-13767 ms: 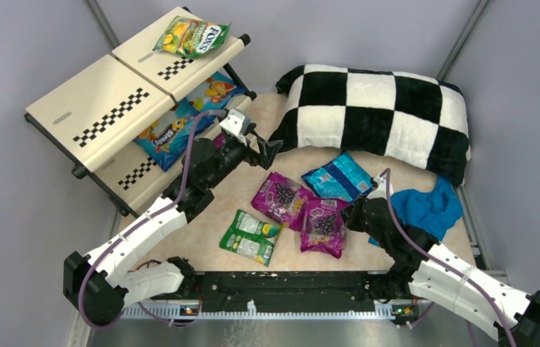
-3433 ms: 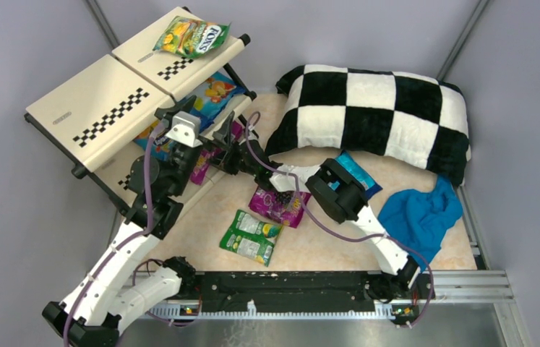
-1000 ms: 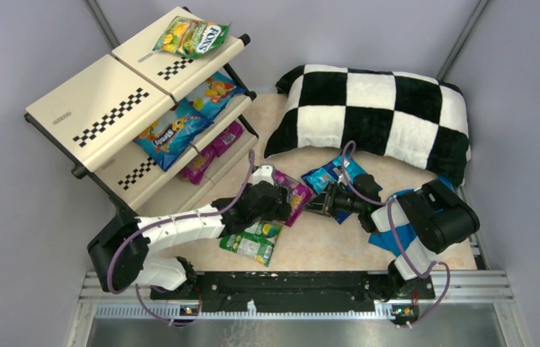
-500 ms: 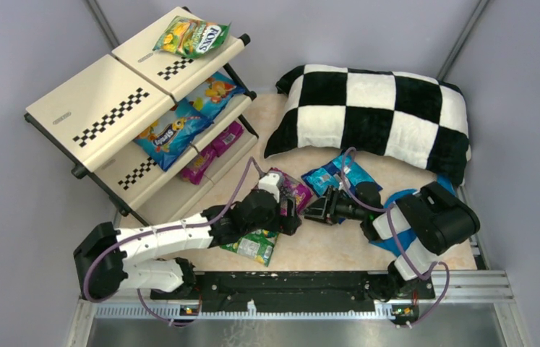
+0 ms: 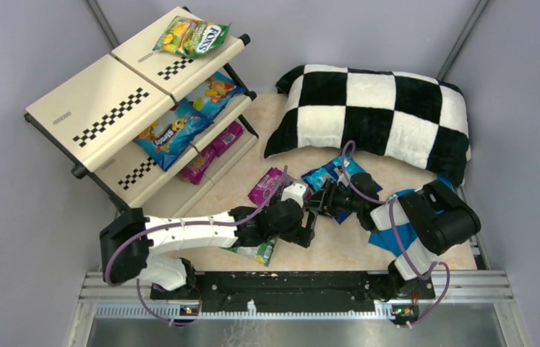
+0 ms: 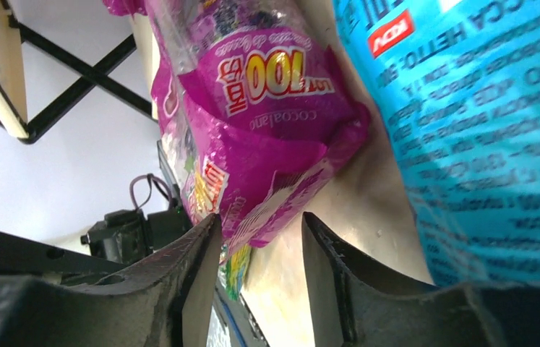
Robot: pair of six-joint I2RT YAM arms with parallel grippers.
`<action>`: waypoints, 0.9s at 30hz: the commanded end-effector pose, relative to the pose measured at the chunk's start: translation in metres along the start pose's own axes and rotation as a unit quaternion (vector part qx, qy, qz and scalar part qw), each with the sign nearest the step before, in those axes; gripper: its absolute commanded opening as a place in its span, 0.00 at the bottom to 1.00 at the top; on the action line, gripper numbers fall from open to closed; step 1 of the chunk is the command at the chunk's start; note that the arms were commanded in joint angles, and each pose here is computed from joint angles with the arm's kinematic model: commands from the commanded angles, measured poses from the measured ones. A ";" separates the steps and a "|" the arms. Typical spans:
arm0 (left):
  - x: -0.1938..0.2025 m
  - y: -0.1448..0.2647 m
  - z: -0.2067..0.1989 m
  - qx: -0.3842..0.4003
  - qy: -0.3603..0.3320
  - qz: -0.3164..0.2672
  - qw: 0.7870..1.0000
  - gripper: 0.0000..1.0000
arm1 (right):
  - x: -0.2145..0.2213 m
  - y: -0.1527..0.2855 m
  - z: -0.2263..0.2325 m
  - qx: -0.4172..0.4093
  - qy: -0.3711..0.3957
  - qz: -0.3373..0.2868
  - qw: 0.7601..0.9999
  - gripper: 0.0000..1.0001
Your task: Place and organize the candy bags onto the shelf
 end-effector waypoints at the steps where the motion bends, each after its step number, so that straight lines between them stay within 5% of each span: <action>1: -0.012 -0.006 -0.001 -0.026 -0.022 -0.023 0.999 0.98 | -0.014 -0.008 -0.005 0.014 0.006 -0.021 1.000 0.43; 13: -0.025 -0.011 -0.008 -0.033 -0.025 -0.049 0.998 0.91 | -0.015 -0.004 0.006 -0.017 0.023 -0.035 0.999 0.00; 27: -0.040 -0.017 0.006 -0.118 -0.084 -0.066 0.987 0.71 | -0.022 0.020 0.045 -0.044 0.030 -0.056 0.997 0.00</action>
Point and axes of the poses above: each gripper's point midway between its finger pads, its own y axis back along the fingers, its own z axis along the line the jaws close on, x = y × z, the point moved 3 cm from there along y, back along the fingers, and after that the axes turned 15 degrees about y, right-handed, at the moved point
